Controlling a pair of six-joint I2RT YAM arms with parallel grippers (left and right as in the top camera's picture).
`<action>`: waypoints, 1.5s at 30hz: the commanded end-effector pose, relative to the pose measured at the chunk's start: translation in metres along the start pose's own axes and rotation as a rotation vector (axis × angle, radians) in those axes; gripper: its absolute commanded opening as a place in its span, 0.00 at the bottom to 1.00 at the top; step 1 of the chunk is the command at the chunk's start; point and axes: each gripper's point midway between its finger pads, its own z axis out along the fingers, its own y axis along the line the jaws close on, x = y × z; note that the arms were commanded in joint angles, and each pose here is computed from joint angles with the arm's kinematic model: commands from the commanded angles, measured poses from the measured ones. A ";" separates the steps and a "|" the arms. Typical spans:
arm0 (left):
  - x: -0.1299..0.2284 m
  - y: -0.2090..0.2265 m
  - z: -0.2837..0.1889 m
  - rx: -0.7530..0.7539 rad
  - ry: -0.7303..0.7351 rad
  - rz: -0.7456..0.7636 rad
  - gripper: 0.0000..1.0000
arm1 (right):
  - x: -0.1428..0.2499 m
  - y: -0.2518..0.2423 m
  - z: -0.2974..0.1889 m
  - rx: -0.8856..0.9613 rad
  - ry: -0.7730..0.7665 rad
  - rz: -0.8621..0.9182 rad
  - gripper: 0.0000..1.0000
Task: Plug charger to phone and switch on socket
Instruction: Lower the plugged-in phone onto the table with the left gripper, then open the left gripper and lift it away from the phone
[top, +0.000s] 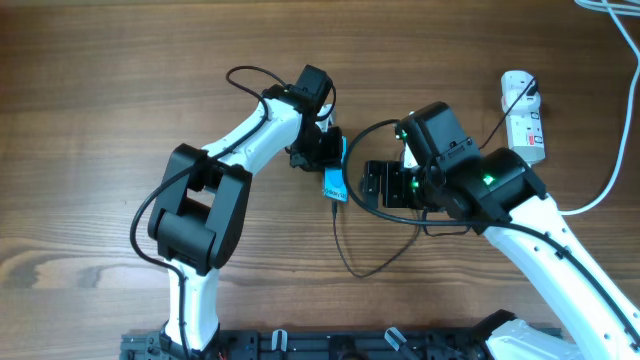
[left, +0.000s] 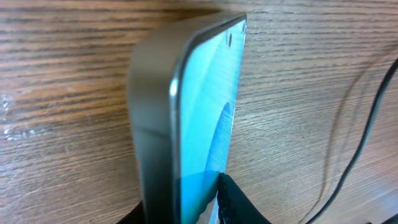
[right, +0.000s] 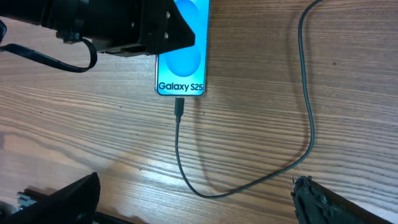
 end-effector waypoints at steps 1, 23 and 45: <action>0.003 0.018 0.007 -0.092 0.004 -0.011 0.25 | -0.001 0.001 0.000 0.000 0.011 0.012 1.00; 0.004 0.026 0.006 -0.132 0.004 -0.016 0.49 | 0.005 -0.003 0.000 0.014 0.035 0.011 1.00; -0.019 0.026 -0.117 -0.128 -0.244 -0.049 1.00 | 0.006 -0.009 0.000 0.047 0.037 0.010 1.00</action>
